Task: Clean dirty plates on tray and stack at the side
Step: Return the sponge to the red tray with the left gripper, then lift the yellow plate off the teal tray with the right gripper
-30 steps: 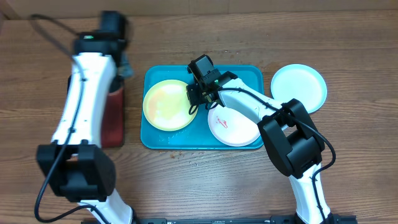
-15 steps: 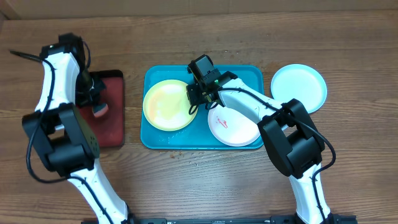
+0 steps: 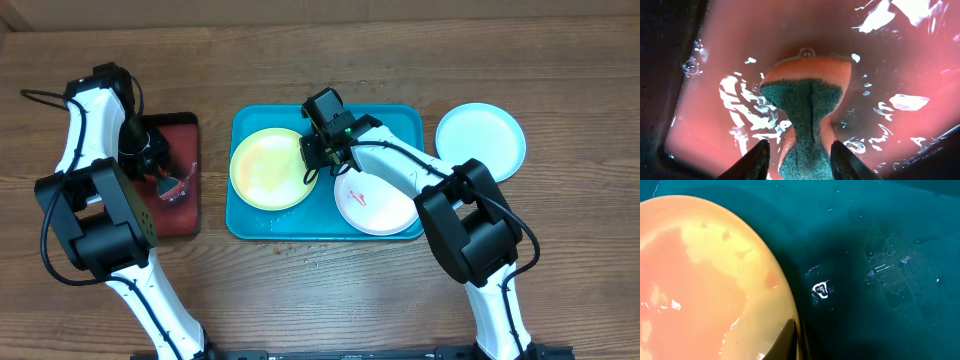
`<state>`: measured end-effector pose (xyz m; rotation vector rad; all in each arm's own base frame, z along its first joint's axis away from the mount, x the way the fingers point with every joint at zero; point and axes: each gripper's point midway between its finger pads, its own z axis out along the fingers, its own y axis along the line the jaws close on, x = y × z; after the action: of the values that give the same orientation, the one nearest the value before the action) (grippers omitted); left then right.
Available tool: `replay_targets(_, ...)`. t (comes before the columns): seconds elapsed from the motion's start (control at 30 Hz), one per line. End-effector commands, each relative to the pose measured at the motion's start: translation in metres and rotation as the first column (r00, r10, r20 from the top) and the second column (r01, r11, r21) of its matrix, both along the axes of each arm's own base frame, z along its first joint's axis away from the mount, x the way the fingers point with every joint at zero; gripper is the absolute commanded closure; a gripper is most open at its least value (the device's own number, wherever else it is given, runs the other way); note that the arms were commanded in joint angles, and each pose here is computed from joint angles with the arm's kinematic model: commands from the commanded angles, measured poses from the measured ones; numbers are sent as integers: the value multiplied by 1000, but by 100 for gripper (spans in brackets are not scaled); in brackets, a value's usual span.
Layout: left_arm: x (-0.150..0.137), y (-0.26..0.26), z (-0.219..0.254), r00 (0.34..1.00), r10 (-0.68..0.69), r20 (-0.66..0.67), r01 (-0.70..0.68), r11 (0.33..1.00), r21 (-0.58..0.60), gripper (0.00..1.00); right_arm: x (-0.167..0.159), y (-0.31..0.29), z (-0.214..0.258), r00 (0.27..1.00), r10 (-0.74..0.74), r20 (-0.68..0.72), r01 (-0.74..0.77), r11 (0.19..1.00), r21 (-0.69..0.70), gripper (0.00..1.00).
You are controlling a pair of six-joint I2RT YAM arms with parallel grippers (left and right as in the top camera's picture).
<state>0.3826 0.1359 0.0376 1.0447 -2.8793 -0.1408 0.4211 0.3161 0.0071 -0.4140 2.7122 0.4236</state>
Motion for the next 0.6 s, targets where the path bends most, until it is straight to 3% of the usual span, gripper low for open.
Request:
replay_targets(0.0, 4, 1, 9, 1000, -2, 17, 2, 1000, -7, 57, -11, -24, -34, 998, -35, -49, 29, 994, -109, 96)
replay_targets(0.2, 20, 9, 53, 997, 4, 78, -5, 1000, 12, 52, -5, -20, -22, 999, -30, -30, 27, 995, -98, 96)
replay_targets(0.27, 27, 12, 68, 994, 4, 112, -7, 1000, 24, 45, -1, -17, -7, 1000, -12, -7, 11, 996, -91, 96)
replay_targets(0.3, 30, 13, 74, 992, 3, 126, -7, 1000, 28, 36, 1, -16, 1, 1000, 5, 9, -4, 996, -90, 96)
replay_targets(0.33, 33, 14, 79, 990, 2, 140, -7, 999, 32, 0, 4, -16, 12, 999, 22, 31, -19, 996, -93, 96)
replay_targets(0.57, 36, 14, 82, 988, 0, 152, -5, 999, 37, 0, 26, -42, 97, 966, 5, 259, 64, 964, -257, 96)
